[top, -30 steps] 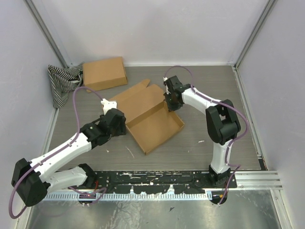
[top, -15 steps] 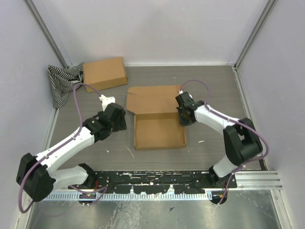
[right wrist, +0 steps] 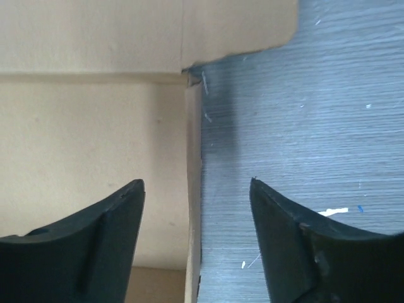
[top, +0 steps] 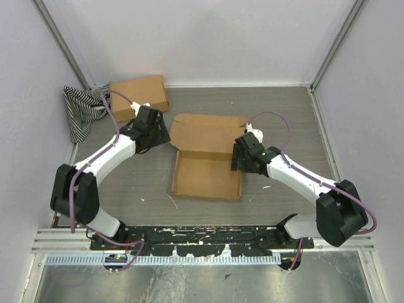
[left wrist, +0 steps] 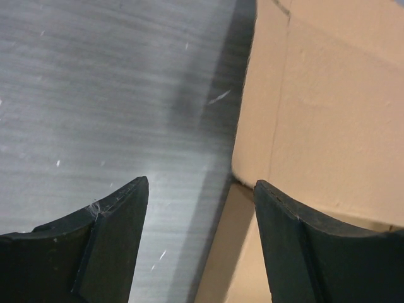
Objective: Fold the paper box
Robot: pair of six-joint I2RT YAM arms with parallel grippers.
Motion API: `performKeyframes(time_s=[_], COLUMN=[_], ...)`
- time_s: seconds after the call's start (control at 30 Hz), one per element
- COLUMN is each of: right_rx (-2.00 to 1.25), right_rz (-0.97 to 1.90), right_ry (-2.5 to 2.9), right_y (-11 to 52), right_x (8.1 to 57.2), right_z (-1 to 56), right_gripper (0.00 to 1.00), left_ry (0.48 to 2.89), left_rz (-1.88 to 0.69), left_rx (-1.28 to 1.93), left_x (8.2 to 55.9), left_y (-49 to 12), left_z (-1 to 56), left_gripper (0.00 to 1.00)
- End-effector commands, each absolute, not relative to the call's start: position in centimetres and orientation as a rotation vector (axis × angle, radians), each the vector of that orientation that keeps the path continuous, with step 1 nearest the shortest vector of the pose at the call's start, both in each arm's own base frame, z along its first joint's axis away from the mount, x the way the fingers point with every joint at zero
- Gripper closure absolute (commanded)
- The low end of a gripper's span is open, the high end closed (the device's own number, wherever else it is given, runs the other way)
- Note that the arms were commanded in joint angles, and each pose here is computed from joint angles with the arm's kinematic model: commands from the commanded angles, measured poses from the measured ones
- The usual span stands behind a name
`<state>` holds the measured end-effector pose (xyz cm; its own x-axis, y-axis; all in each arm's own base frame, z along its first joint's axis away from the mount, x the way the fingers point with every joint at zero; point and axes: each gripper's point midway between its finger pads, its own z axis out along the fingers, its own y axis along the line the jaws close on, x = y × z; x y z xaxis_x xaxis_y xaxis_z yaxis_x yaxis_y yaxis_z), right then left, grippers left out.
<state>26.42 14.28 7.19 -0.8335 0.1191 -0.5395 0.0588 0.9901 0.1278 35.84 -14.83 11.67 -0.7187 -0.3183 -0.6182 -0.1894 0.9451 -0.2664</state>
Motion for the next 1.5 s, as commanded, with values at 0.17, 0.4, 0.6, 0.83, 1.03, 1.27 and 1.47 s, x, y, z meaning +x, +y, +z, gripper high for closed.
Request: performKeyframes(time_s=[0.17, 0.4, 0.6, 0.83, 1.03, 1.27, 1.47], right_rx=[0.379, 0.357, 0.347, 0.345, 0.335, 0.278, 0.209], right_rz=[0.053, 0.242, 0.306, 0.355, 0.386, 0.430, 0.429], right_ry=[2.202, 2.382, 2.443, 2.530, 2.568, 2.500, 2.457], right_y=[9.9, 8.5, 8.6, 9.6, 10.2, 11.3, 12.7], right_x=[35.0, 40.3, 41.2, 42.4, 42.5, 43.0, 43.0], right_z=[17.2, 13.8, 11.0, 7.6, 5.6, 8.3, 11.1], right_gripper=[0.00, 0.24, 0.31, 0.39, 0.41, 0.52, 0.58], left_ry=[2.422, 2.502, 2.550, 2.541, 2.543, 2.514, 2.489], left_rz=[-0.491, -0.553, -0.560, -0.549, -0.536, -0.508, -0.502], left_rx=[-0.354, -0.319, -0.307, -0.306, -0.285, -0.227, -0.171], left_x=[42.7, 43.4, 43.8, 44.7, 44.8, 44.8, 44.4], left_y=[-16.9, -18.5, -19.1, -19.2, -19.3, -19.9, -21.0], left_z=[11.4, 8.9, 7.3, 7.3, 7.1, 8.4, 9.9], left_gripper=[0.30, 0.37, 0.40, 0.62, 0.68, 0.74, 0.73])
